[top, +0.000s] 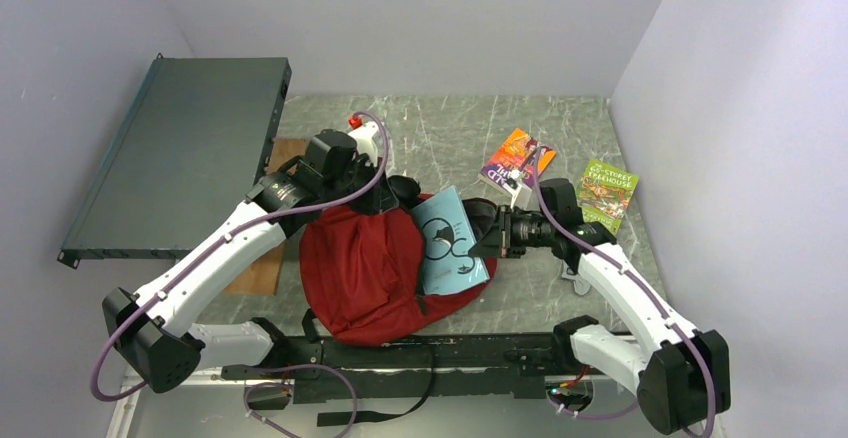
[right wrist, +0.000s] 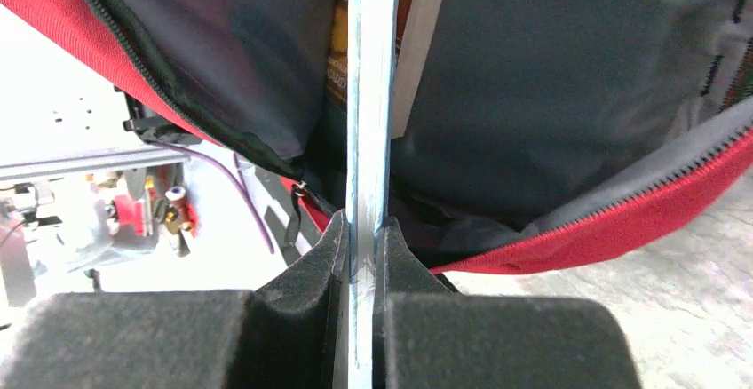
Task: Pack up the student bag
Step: Place the book in the student bag.
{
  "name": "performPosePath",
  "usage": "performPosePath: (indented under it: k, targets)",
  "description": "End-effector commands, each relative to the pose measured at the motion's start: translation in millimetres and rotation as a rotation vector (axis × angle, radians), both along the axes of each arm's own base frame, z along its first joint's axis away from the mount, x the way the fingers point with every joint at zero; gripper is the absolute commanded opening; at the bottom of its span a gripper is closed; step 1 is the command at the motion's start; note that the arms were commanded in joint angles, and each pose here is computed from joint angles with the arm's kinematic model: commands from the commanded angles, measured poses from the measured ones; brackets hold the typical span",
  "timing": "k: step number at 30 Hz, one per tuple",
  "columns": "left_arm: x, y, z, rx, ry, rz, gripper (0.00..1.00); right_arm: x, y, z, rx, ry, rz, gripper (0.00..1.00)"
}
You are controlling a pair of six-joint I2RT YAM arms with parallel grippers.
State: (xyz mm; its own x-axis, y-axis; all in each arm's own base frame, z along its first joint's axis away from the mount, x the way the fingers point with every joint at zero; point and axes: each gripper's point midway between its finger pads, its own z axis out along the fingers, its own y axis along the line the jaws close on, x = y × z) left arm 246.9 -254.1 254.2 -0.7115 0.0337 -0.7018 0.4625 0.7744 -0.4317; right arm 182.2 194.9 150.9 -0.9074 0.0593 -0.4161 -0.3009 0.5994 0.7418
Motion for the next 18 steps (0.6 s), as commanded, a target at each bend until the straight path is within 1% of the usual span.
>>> performPosePath:
  k: [1,7,10,13,18]
  targets:
    - [6,-15,62,-0.155,-0.159,-0.065,0.00,11,23,43,0.158,-0.093,0.068,0.00]
    - [0,-21,62,-0.188,-0.141,-0.097,0.00,37,49,50,0.298,-0.055,0.024,0.00]
    - [-4,-25,64,-0.214,-0.132,-0.117,0.00,47,68,43,0.314,-0.024,0.008,0.00]
    - [-6,-26,67,-0.228,-0.131,-0.120,0.00,46,92,34,0.340,0.008,0.008,0.00]
    - [-7,-25,65,-0.232,-0.130,-0.119,0.00,40,118,5,0.296,0.036,-0.019,0.00]
